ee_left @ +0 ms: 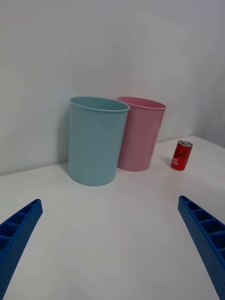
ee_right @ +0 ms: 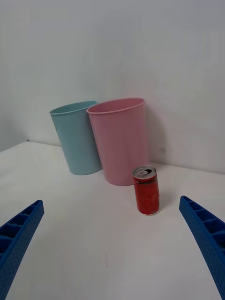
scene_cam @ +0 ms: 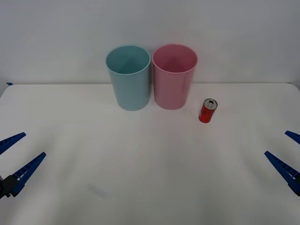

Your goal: Grasp the object on the table and drop it into the matching bin: aluminum can to the light blue bin, PET bottle to the pink bin.

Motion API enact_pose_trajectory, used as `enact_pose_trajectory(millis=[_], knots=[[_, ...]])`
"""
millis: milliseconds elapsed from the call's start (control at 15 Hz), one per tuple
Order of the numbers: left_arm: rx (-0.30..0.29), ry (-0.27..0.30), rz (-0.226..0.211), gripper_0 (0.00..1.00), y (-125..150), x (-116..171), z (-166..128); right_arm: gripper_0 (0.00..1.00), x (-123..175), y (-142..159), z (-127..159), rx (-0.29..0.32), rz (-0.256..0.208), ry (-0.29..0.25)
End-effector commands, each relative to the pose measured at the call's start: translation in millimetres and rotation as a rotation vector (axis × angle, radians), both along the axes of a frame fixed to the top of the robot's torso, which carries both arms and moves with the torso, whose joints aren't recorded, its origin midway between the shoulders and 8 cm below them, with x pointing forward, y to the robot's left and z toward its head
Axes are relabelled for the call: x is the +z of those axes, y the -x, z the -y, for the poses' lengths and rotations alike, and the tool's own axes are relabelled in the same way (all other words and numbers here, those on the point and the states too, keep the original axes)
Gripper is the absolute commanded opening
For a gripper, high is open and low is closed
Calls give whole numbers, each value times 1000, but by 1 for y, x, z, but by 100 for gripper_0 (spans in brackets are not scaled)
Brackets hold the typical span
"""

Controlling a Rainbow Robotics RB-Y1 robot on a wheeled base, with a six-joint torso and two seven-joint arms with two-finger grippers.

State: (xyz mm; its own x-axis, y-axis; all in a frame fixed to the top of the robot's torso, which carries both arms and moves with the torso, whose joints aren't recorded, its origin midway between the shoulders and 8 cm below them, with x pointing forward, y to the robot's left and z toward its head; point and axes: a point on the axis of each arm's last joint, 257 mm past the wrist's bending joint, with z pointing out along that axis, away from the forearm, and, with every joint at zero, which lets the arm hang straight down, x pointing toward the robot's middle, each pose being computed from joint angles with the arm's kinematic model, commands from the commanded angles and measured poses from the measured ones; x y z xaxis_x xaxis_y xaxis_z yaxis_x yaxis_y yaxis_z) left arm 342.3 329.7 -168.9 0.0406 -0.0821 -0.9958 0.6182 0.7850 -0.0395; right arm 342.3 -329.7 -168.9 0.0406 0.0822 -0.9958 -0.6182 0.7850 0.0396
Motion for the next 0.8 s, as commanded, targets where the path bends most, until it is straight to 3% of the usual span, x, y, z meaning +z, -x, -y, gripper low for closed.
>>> enact_pose_trajectory(millis=[67,200,467,800], knots=[[0,0,0,100,0,0,0,100,0,0,0,0,0,0],[0,0,0,100,0,0,0,100,-6,-1,4,-3,-19,37],[0,0,0,100,0,0,0,100,-9,-8,1,-7,-30,42],[0,0,0,100,0,0,0,100,-27,-27,-7,-57,-56,33]])
